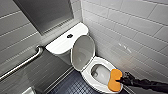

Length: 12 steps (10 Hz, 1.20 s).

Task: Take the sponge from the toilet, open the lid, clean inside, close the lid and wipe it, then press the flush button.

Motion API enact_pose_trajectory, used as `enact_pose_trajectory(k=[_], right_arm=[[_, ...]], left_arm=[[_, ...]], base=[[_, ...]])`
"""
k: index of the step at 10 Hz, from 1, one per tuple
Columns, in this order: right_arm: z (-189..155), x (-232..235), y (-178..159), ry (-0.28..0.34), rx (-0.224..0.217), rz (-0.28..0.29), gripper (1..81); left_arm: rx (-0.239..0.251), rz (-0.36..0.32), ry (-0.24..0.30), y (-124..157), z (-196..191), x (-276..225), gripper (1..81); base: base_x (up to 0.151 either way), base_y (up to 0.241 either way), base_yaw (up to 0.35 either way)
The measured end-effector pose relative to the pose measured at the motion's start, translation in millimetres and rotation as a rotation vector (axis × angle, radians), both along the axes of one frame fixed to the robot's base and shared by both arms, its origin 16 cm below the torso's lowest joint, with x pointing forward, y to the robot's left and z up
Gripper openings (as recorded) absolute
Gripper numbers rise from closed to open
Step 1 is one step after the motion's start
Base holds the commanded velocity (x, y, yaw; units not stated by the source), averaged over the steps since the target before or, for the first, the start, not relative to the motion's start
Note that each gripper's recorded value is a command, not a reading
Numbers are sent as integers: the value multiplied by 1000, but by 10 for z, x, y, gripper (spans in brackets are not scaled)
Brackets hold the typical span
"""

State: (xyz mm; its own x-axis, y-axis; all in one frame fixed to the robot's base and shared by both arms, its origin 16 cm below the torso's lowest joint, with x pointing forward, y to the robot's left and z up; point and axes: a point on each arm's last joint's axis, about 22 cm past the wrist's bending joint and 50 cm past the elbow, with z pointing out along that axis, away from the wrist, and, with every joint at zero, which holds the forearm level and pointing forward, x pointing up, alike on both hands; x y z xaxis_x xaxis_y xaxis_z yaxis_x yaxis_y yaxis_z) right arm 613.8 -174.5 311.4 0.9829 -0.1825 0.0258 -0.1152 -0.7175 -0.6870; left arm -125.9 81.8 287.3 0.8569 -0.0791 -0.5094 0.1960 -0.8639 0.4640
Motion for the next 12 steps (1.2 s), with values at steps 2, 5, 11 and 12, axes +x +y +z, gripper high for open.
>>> enact_pose_trajectory(k=[2,5,11,12], right_arm=[[11,-385,10,42,36,-19,10],[78,-888,189,113,90,-4,10],[25,-543,963,91,128,78,10],[-45,-332,984,77,93,96,10]], left_arm=[[0,-1,-1,0,-1,0,811],[-5,-8,-5,-1,0,-3,811],[-7,-10,-8,-12,-2,2,811],[-6,-10,-7,-9,-1,-3,811]], base=[[0,0,0],[0,0,0],[0,0,0],[0,0,0]])
